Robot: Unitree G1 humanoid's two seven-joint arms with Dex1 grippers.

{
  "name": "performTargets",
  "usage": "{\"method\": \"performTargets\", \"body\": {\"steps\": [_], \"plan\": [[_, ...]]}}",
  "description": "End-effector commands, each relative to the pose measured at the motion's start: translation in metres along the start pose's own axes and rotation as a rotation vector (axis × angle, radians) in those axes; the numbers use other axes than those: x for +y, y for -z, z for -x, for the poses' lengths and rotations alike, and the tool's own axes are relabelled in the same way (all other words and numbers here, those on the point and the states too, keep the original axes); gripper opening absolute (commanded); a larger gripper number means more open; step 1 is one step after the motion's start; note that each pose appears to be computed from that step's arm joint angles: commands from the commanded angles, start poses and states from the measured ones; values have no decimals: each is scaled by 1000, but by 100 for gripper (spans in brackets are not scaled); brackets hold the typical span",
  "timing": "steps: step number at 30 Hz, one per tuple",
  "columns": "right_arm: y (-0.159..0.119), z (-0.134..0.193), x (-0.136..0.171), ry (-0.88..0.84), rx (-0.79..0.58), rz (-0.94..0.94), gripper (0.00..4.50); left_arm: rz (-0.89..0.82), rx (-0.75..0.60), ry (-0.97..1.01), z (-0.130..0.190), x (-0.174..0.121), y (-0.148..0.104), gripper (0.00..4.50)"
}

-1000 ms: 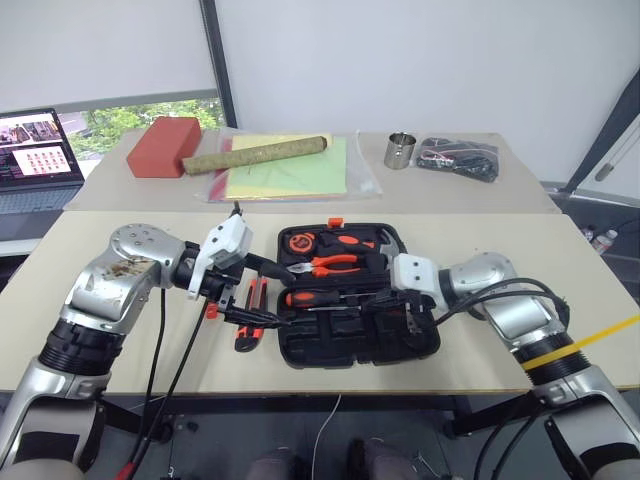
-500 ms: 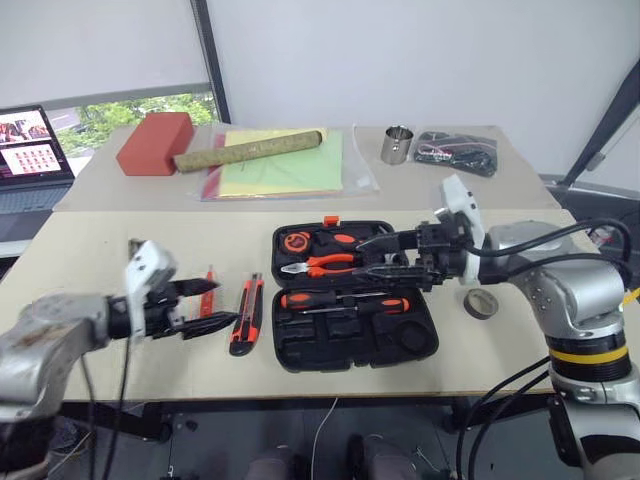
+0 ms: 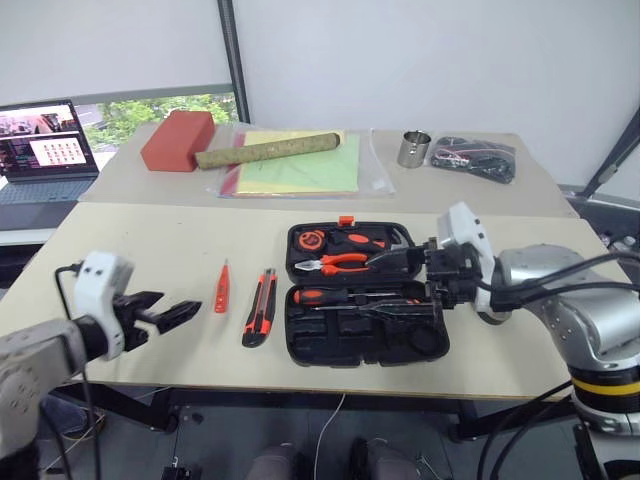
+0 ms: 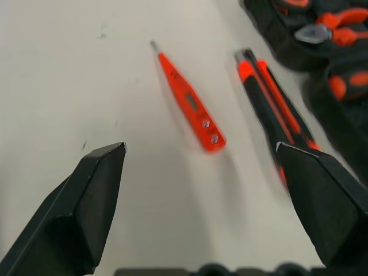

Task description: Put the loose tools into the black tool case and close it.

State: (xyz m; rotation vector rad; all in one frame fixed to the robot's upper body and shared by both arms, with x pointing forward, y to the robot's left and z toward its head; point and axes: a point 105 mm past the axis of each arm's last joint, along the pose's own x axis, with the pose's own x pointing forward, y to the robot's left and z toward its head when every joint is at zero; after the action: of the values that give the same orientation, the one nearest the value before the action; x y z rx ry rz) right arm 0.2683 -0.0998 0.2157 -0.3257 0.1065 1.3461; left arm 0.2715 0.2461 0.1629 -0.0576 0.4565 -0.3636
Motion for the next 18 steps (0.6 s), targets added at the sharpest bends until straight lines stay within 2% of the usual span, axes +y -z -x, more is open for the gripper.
{"method": "performTargets", "body": {"steps": [1,8,13,14,16,18], "plan": [[-11,1,3,29,-19,79,447,60,75,-61,-19,2,-1,450],[-12,2,5,68,-29,86,447,73,185,-142,-66,1,-2,450],[-13,3,4,96,-33,92,447,99,257,-187,-86,5,15,450],[-13,4,4,100,-33,96,450,101,261,-187,-88,5,17,398],[-15,5,4,108,-38,105,450,126,266,-206,-91,9,22,342],[-17,7,5,115,-44,105,450,146,264,-222,-91,14,23,263]]}}
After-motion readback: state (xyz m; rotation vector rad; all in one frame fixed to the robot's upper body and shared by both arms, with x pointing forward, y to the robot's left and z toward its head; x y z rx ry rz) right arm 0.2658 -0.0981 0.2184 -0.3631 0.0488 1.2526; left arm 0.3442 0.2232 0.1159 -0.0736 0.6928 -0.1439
